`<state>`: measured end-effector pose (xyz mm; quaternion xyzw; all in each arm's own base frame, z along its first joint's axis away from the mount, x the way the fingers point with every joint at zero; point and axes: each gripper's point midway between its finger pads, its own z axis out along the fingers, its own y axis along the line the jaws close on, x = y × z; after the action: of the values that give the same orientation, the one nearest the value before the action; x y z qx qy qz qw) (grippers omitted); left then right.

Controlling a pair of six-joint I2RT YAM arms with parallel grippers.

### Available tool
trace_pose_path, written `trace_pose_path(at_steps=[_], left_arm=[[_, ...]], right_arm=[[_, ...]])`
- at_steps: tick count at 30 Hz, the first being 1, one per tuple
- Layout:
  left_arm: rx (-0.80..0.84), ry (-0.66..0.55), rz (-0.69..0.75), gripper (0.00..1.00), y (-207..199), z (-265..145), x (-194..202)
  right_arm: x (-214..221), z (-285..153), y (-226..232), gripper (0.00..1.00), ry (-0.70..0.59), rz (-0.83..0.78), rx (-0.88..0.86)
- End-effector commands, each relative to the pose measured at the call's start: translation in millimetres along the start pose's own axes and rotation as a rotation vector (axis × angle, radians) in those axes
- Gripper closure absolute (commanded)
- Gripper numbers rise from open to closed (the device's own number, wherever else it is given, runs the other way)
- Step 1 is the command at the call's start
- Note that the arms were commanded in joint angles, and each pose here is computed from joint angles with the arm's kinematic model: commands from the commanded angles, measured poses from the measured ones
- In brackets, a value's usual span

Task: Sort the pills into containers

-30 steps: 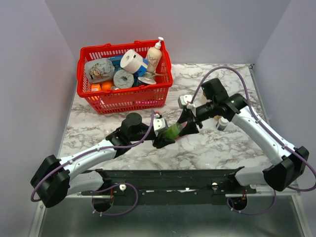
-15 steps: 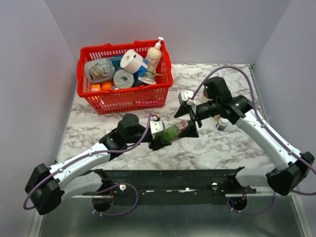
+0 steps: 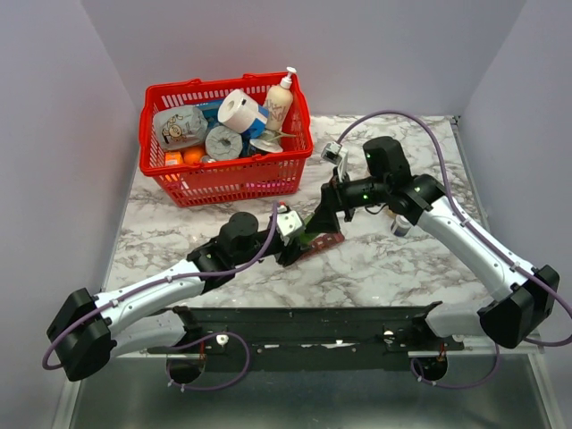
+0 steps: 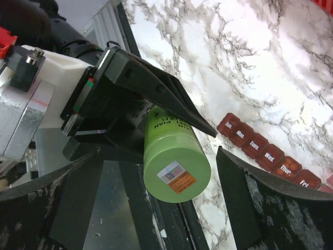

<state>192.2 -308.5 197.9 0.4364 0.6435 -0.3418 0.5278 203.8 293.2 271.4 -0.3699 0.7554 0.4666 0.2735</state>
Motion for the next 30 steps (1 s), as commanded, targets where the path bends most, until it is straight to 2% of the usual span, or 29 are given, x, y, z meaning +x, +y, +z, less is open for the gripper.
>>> trace_pose_path(at_steps=[1, 9, 10, 12, 15, 16, 17, 18, 19, 20, 21, 22, 23, 24, 27, 29, 30], left_arm=[[-0.062, -0.065, 0.007, 1.0, 11, 3, -24], [-0.087, -0.102, 0.005, 1.0, 15, 0, -31], [-0.087, -0.101, 0.004, 1.0, 15, 0, -29], [-0.087, -0.102, 0.005, 1.0, 15, 0, -29], [-0.074, -0.097, 0.002, 1.0, 12, 0, -26], [-0.07, -0.094, 0.006, 1.0, 12, 0, -25], [-0.064, -0.095, 0.01, 1.0, 10, 0, -26], [-0.041, -0.094, 0.017, 1.0, 6, -1, -25], [-0.022, -0.091, 0.042, 1.0, 4, -2, -24], [0.002, -0.091, 0.06, 1.0, 0, -4, -24], [0.022, -0.083, 0.078, 1.0, -4, -7, -23], [0.093, -0.085, 0.098, 1.0, -16, -9, -26], [0.138, -0.075, 0.147, 1.0, -22, -10, -24], [0.193, -0.046, 0.155, 1.0, -31, -14, -17], [0.339, -0.04, 0.194, 1.0, -55, -23, -14], [0.381, -0.035, 0.2, 1.0, -61, -26, -14], [0.381, -0.007, 0.193, 1.0, -61, -25, -7]], right_arm=[[-9, 3, -4, 0.05, -0.025, 0.067, 0.044], [7, 8, -17, 0.05, 0.022, 0.081, 0.078], [7, 7, -17, 0.1, 0.022, 0.081, 0.078], [7, 8, -14, 0.2, 0.022, 0.079, 0.058], [2, 7, -2, 0.45, 0.014, 0.05, -0.005], [2, 6, 2, 0.63, 0.012, 0.039, -0.025], [0, 5, 6, 0.7, 0.01, -0.001, -0.057], [2, 5, 22, 0.76, 0.026, -0.03, -0.166], [4, 2, 31, 0.89, 0.036, -0.068, -0.23], [9, -3, 40, 0.92, 0.052, -0.24, -0.32], [13, -13, 63, 0.93, 0.041, -0.326, -0.484], [22, -11, 61, 0.93, 0.06, -0.384, -0.54], [39, -19, 67, 0.93, 0.076, -0.516, -0.603], [32, -22, 71, 0.93, 0.068, -0.616, -0.623], [41, -11, 49, 0.92, 0.13, -0.744, -0.627], [40, -7, 40, 0.79, 0.107, -0.906, -0.602], [40, -4, 33, 0.74, 0.118, -0.922, -0.566]])
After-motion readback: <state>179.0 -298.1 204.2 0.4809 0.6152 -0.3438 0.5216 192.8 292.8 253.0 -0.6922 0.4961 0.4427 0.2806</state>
